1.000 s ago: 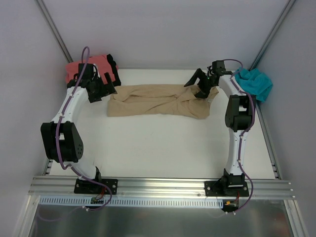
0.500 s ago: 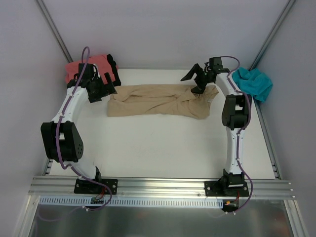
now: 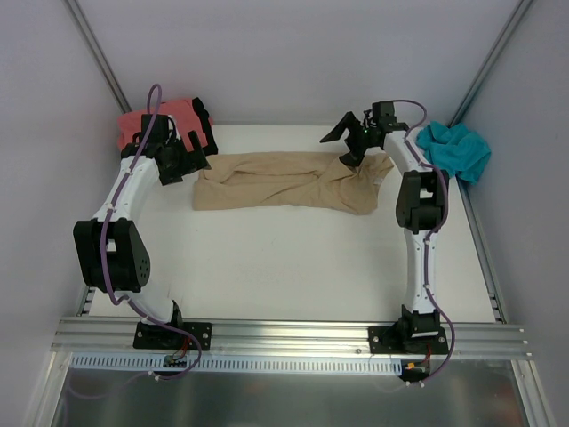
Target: Fold and stack the t-shirts
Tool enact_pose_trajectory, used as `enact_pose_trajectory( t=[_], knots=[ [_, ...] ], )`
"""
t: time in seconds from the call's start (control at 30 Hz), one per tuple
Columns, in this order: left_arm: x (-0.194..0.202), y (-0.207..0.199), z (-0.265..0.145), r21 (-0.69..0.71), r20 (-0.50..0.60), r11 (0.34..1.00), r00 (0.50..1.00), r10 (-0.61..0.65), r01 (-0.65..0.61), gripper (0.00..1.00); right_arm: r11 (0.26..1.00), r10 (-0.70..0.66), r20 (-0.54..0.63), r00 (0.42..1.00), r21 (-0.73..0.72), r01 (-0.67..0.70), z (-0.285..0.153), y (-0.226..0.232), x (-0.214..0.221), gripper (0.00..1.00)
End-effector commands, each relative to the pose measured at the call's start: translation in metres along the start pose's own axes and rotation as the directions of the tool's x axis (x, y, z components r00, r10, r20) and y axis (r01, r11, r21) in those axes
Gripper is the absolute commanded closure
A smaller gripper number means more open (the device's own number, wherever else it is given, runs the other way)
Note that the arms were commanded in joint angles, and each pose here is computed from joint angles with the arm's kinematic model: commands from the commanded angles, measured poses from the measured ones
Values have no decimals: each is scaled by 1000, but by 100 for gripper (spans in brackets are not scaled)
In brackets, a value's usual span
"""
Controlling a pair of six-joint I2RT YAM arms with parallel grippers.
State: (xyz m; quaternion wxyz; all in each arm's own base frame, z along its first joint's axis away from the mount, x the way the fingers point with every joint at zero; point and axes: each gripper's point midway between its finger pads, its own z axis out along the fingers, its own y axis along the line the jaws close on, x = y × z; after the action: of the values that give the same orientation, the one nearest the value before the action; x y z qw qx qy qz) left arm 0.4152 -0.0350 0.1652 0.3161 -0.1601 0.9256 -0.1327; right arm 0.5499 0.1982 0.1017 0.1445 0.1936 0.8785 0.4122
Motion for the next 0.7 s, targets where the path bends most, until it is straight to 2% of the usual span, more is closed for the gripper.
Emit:
enact_pose_trajectory(
  t=[0.0,0.4,0.53,0.67],
  knots=[
    [-2,-5,-4,10,2,999,999,34,-34,1,997,-20,20,1000,-73,21,2,27,-11,1],
    [2,-5,-3,15,-12,999,999,43,-43,1,960,22,12,1000,-278,-18,34,43,-27,1],
    [4,-5,-1,20,-19,999,999,44,-44,1,935,-15,10,1000,-353,17,41,56,-29,1],
    [4,-7,0,28,-24,999,999,36,-36,1,920,-5,-19,1000,-392,-3,48,59,-29,1]
  ],
)
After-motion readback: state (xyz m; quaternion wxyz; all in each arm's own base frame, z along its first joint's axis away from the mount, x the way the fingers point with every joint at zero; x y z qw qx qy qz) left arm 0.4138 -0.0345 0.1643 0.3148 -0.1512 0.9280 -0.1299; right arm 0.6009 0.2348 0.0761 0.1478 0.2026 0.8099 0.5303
